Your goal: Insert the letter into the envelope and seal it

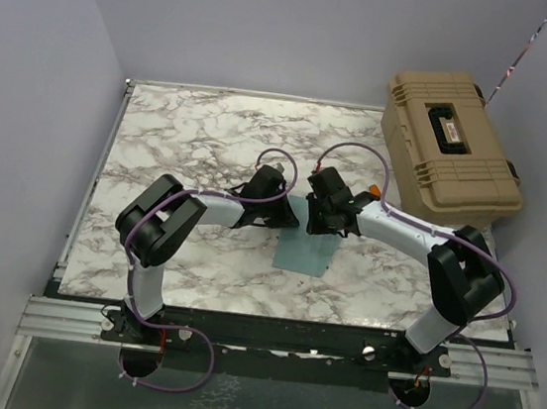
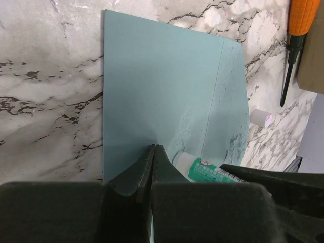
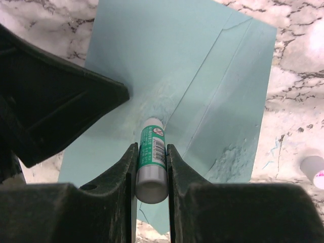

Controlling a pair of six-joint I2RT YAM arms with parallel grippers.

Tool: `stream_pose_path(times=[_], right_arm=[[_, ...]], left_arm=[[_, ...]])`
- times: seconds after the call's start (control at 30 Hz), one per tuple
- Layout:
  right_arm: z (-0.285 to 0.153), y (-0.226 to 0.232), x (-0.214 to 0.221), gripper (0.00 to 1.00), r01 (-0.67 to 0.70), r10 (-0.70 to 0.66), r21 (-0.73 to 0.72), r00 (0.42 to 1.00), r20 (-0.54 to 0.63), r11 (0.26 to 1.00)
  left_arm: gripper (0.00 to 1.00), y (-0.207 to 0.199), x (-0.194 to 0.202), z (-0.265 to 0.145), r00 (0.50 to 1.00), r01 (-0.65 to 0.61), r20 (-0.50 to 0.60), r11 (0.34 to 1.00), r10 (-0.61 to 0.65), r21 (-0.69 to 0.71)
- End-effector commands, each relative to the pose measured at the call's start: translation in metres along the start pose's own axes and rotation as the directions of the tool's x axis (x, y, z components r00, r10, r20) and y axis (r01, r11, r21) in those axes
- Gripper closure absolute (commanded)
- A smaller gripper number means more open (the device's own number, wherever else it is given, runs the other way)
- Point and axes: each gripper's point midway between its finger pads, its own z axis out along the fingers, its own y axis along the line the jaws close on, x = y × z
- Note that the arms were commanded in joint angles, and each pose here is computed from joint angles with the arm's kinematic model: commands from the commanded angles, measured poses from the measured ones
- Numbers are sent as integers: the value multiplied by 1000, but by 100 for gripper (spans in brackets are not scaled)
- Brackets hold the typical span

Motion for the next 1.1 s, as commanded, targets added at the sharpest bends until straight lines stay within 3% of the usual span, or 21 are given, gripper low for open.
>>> stream_pose_path(times=[0.0,0.53,0.93,1.07], right_arm=[[15,-23,20,100,34,-27,93,997,-75,995],[-18,5,76,100,85,-118,-169,972,-201,982],[11,-26,27,99,67,-60,68,993,-99,995],[18,-27,9,100,52,-47,77,997,-61,996]], left_arm=[[100,97,46,2,994,-37,-113,949,1,-312],[100,99,45,5,995,-2,-95,944,-31,-329],[100,102,46,2,995,-10,-97,943,-23,-332],[100,102,48,1,994,-19,-104,944,-16,-331]])
